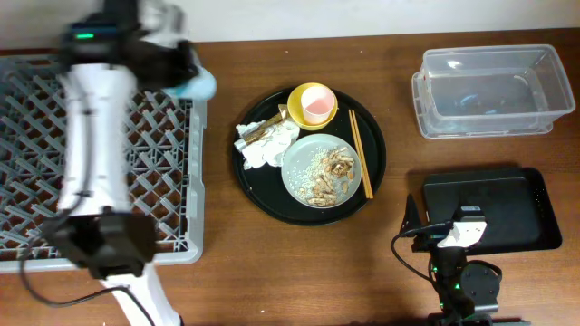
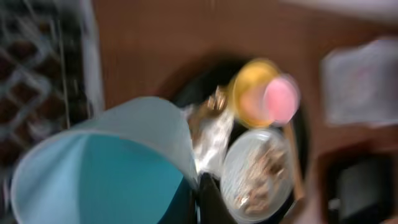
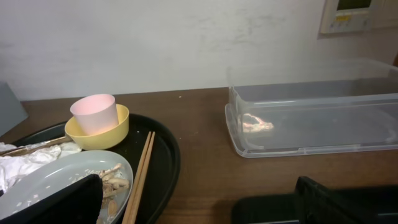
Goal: Sort waste into correct bins and load items into the dishwasher rack
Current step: 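Carry the blue cup to the rack and place it upside down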
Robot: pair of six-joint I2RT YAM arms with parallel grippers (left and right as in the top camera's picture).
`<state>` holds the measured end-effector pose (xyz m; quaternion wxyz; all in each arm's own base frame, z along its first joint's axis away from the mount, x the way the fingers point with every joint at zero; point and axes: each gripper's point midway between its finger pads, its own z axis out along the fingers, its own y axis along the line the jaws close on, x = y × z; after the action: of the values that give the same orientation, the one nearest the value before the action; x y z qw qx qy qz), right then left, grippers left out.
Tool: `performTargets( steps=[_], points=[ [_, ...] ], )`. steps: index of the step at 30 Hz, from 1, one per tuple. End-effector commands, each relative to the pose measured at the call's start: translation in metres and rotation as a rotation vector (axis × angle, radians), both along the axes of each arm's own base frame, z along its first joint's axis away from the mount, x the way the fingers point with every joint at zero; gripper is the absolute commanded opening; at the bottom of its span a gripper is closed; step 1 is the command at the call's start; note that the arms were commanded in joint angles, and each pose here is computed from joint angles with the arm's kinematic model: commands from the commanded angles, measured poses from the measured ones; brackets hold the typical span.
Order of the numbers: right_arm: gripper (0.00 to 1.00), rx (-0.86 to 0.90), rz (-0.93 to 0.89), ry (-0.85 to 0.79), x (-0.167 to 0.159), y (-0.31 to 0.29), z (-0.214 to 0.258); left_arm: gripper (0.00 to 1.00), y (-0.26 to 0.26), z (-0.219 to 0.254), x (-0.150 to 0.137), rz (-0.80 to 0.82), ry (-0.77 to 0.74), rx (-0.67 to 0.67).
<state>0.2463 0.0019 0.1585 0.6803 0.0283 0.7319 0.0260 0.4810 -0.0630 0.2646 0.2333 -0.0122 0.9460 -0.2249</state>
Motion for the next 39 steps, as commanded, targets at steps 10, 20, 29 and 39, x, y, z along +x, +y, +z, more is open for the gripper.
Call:
performTargets(
  steps=[10, 20, 29, 39],
  points=[
    [0.98, 0.003, -0.006, 0.008, 0.0, 0.0, -0.003, 0.01, 0.131, -0.025, 0.043, -0.039, -0.129, -0.846],
    [0.98, 0.003, -0.006, 0.008, 0.0, 0.0, -0.003, 0.0, 0.199, -0.089, 0.042, 0.125, -0.075, -0.899],
    [0.98, 0.003, -0.006, 0.008, 0.0, 0.0, -0.003, 0.0, 0.216, -0.145, 0.041, 0.211, 0.02, -0.905],
    [0.98, 0.003, -0.006, 0.008, 0.0, 0.0, -0.003, 0.14, 0.269, -0.231, -0.004, 0.517, 0.355, -0.479]
  ],
)
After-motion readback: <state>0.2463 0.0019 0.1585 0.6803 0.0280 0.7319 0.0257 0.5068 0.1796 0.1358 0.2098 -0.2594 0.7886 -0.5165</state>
